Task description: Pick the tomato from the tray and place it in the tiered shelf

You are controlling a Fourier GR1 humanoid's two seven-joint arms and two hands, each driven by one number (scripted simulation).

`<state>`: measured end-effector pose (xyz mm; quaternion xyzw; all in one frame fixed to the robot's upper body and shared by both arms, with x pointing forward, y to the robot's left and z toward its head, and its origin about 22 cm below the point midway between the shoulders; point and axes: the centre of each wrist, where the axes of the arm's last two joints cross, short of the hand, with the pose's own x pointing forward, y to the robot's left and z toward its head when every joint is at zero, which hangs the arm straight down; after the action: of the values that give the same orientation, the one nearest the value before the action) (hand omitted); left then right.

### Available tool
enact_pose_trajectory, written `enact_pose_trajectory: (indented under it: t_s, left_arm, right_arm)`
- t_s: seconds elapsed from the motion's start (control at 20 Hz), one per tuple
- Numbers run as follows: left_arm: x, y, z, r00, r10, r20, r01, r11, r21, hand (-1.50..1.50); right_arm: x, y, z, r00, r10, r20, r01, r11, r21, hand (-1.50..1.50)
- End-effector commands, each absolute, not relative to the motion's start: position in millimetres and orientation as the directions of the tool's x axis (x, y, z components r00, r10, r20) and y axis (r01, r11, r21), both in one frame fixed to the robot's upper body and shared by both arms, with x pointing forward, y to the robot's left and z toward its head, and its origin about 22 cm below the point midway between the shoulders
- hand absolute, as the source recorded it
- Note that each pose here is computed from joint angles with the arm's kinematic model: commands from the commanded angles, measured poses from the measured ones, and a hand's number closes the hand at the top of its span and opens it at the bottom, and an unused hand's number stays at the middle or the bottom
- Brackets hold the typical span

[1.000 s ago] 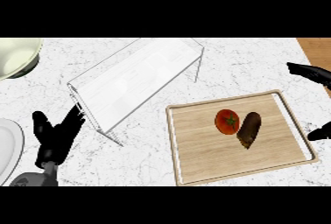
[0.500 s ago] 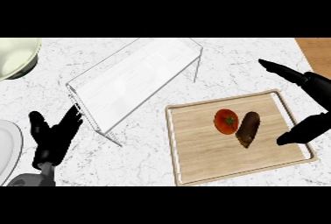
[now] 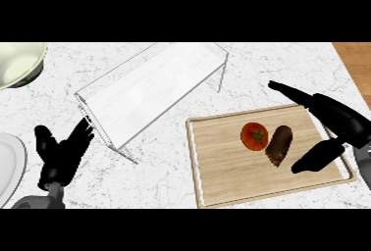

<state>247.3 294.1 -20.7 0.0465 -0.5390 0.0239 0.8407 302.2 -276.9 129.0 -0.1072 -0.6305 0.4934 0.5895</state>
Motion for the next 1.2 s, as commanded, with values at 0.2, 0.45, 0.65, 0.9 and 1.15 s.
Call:
enact_pose_trajectory:
  t_s: [0.2, 0.45, 0.65, 0.9, 1.15]
  left_arm:
    - [245, 300, -25, 0.437, -0.005, 0.9, -0.088, 0.995, 0.048, 0.0]
    - [253, 291, -20, 0.435, -0.005, 0.9, -0.093, 0.994, 0.05, 0.0]
    - [253, 302, 0, 0.446, -0.006, 0.895, -0.085, 0.995, 0.049, 0.0]
    - [241, 288, -28, 0.453, -0.016, 0.892, -0.072, 0.996, 0.054, 0.0]
    - [248, 292, -31, 0.447, -0.009, 0.895, -0.072, 0.996, 0.046, 0.0]
  right_arm:
    - [292, -260, 128, -0.215, 0.779, 0.589, -0.407, 0.477, -0.779, -1.5]
    - [284, -270, 104, -0.213, 0.804, 0.556, -0.38, 0.456, -0.805, -1.5]
    - [275, -236, 87, -0.213, 0.803, 0.557, -0.372, 0.461, -0.806, -1.5]
    - [300, -226, 97, -0.204, 0.824, 0.529, -0.373, 0.434, -0.82, -1.5]
    - [288, -220, 56, -0.176, 0.858, 0.483, -0.352, 0.403, -0.845, -1.5]
